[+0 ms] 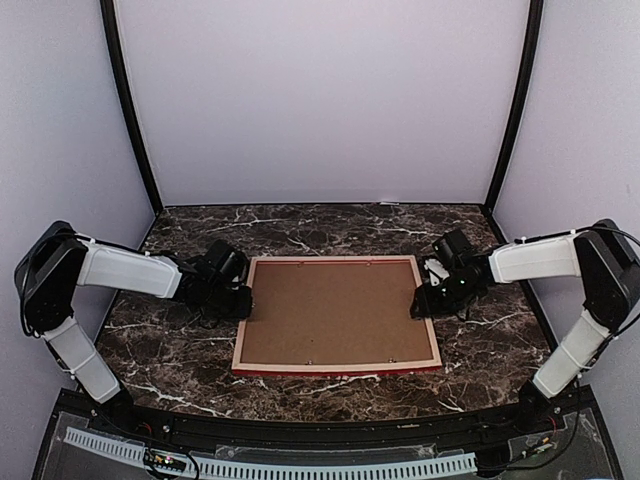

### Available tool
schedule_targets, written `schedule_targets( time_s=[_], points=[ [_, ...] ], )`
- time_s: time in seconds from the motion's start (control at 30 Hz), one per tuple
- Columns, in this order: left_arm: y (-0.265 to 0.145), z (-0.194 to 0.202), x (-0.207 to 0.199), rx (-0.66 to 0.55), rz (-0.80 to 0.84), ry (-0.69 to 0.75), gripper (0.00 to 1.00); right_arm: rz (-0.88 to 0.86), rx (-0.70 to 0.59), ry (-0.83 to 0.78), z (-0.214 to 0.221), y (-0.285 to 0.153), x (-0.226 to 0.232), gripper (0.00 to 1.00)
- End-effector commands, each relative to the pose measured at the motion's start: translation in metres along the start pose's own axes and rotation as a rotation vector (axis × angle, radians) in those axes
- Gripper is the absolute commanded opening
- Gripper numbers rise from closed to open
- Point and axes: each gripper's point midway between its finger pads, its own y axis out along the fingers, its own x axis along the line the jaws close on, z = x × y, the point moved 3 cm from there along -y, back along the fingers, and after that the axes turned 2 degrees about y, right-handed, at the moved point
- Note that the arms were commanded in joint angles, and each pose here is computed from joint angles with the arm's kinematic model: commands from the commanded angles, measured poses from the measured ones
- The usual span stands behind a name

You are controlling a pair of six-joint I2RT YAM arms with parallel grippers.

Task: Put the photo into the frame
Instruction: Press the fastener onto the backboard.

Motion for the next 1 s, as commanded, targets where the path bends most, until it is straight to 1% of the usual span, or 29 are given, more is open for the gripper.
schedule_targets(
  time_s=[0.0, 0.3, 0.53, 0.67, 0.97],
  points=[
    [0.007, 0.035, 0.005, 0.142, -0.020, 0.069, 0.13, 0.011, 0.066, -0.010, 0.019, -0.001, -0.003, 0.53],
    [0.006, 0.035, 0.006, 0.143, -0.024, 0.067, 0.13, 0.050, 0.117, -0.014, 0.031, 0.001, -0.010, 0.60],
    [0.003, 0.033, 0.006, 0.136, -0.028, 0.069, 0.13, 0.101, 0.163, 0.001, 0.036, 0.003, -0.017, 0.61],
    [0.003, 0.033, 0.007, 0.137, -0.032, 0.071, 0.13, 0.135, 0.178, 0.015, 0.039, 0.002, -0.023, 0.63],
    [0.002, 0.030, 0.006, 0.132, -0.036, 0.072, 0.13, 0.143, 0.194, 0.022, 0.042, -0.002, -0.024, 0.68]
  ],
)
